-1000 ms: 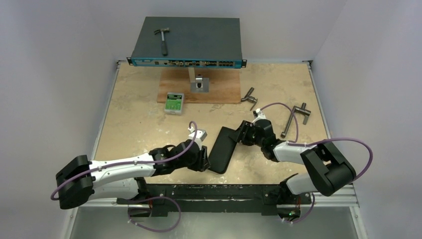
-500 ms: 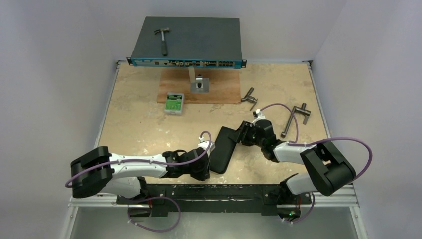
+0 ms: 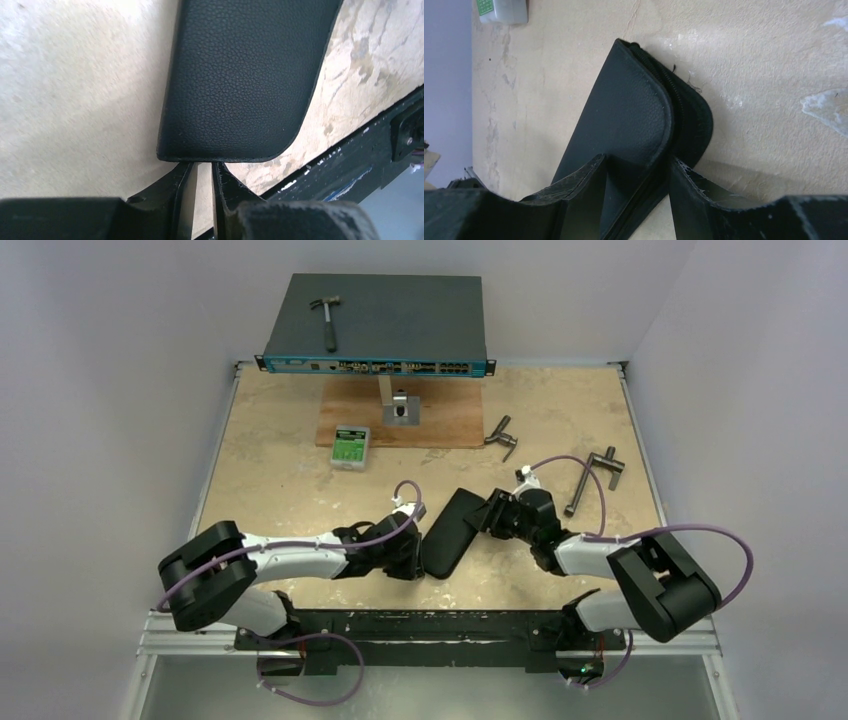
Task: Sort the hair-cutting tools
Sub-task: Adjust the hairdressing tool bag at the center of the board.
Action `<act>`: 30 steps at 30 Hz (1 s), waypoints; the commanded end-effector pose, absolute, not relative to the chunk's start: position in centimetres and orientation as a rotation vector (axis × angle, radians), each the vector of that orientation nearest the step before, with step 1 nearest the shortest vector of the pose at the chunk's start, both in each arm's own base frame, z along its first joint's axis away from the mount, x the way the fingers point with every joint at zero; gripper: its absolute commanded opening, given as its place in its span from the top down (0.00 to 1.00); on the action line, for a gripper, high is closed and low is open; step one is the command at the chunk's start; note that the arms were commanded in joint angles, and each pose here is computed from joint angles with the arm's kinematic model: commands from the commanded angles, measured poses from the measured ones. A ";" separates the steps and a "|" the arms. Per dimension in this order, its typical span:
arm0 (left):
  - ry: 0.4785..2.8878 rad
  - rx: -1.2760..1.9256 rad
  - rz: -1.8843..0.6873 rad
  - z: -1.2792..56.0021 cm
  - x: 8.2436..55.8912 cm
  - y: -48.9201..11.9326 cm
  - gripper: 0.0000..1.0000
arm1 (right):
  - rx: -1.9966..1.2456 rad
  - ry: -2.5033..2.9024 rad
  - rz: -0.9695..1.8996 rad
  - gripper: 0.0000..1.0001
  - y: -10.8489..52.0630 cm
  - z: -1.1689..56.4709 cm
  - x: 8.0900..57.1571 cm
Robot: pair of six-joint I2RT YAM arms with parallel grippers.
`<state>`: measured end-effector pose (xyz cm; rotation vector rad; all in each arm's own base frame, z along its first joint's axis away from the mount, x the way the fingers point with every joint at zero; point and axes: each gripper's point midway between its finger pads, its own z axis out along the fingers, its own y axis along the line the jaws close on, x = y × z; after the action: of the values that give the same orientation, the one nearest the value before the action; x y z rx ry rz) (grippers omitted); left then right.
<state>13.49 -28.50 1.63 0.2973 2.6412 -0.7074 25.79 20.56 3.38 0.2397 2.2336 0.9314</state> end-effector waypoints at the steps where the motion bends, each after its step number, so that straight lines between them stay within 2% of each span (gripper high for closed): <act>1: 2.555 0.195 -0.671 2.7 17.5 -28.8 0.82 | 0.229 2.347 0.951 0.54 20.3 1.3 22.7; 9: 2.591 -0.089 -0.527 1.7 21.8 -25.7 0.80 | 0.220 2.326 0.947 0.49 20.1 2.2 22.7; 14: 2.569 -0.234 -0.446 2.1 24.2 -23.8 0.79 | 0.197 2.318 0.942 0.41 20.1 3.7 22.8; 22: 2.523 -0.383 -0.300 3.0 24.8 -19.6 0.77 | 0.207 2.213 0.841 0.30 18.8 10.0 24.7; 26: 2.503 -0.379 -0.353 4.1 24.0 -19.3 0.77 | 0.250 2.185 0.725 0.28 17.0 11.8 25.7; 30: 2.503 -0.313 -0.538 5.0 22.7 -20.9 0.78 | 0.349 2.145 0.653 0.29 15.3 12.1 27.9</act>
<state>23.63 -19.85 4.07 -0.3433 2.5160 -0.3929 26.26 17.86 12.69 0.2555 2.1410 0.8016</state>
